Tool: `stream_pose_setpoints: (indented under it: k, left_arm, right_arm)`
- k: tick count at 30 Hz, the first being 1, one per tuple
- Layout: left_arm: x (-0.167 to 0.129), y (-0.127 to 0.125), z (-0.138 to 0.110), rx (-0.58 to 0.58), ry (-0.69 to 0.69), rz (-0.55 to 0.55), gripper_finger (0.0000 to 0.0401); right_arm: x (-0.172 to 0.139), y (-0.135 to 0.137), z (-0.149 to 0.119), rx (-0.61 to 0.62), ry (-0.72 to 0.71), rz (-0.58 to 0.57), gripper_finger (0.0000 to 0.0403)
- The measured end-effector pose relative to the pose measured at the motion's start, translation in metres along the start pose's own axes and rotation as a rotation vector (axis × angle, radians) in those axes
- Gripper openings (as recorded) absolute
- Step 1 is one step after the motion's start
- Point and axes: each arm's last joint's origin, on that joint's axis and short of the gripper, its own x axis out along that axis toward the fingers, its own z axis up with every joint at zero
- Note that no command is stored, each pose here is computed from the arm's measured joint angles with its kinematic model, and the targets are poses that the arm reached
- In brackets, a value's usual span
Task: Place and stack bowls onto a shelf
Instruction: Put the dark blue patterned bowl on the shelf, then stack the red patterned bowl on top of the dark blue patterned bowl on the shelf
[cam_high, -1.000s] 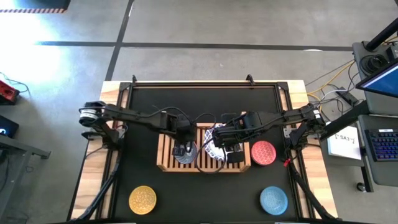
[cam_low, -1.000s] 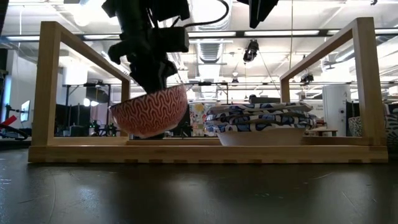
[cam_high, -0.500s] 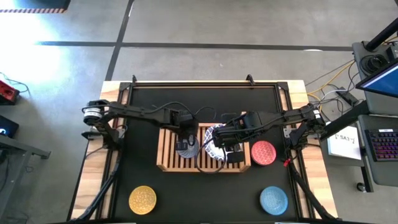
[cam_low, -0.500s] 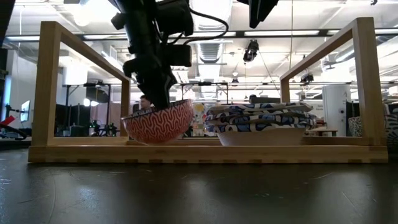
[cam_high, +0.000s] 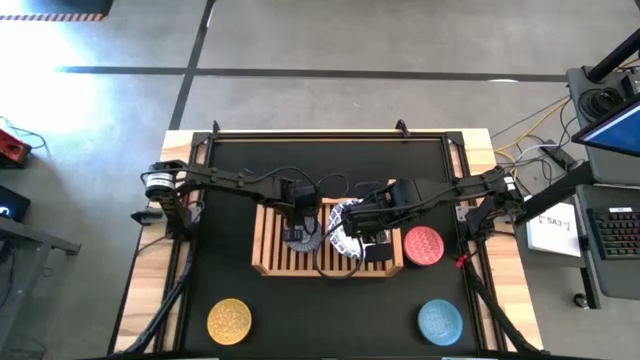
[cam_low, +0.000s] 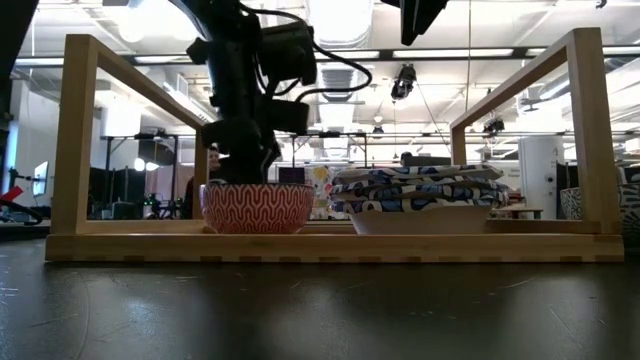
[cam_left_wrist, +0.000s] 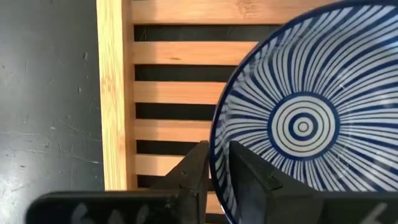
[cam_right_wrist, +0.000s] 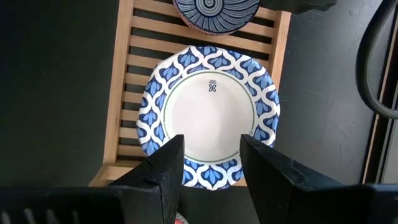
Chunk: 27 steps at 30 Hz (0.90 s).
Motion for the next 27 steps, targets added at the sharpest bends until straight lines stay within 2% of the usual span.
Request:
stream_pose_setpoints:
  k: [11,15,21,27]
  left_arm:
    - [-0.023,0.001,0.006,-0.016,0.032,-0.037,0.0125]
    - [-0.034,0.001,0.009,-0.015,0.001,-0.036,0.0143]
    - [-0.063,0.003,0.01,-0.036,-0.113,-0.028,0.0146]
    - [-0.11,0.003,0.004,-0.081,-0.284,-0.025,0.0146]
  right_arm:
    - [0.0,0.0,-0.001,-0.012,0.008,0.0,0.0146]
    - [-0.002,-0.001,-0.007,-0.029,0.051,-0.001,0.0146]
    - [-0.021,-0.019,-0.018,0.019,0.024,-0.013,0.0146]
    - [-0.032,-0.046,-0.034,0.148,-0.05,-0.035,0.0146]
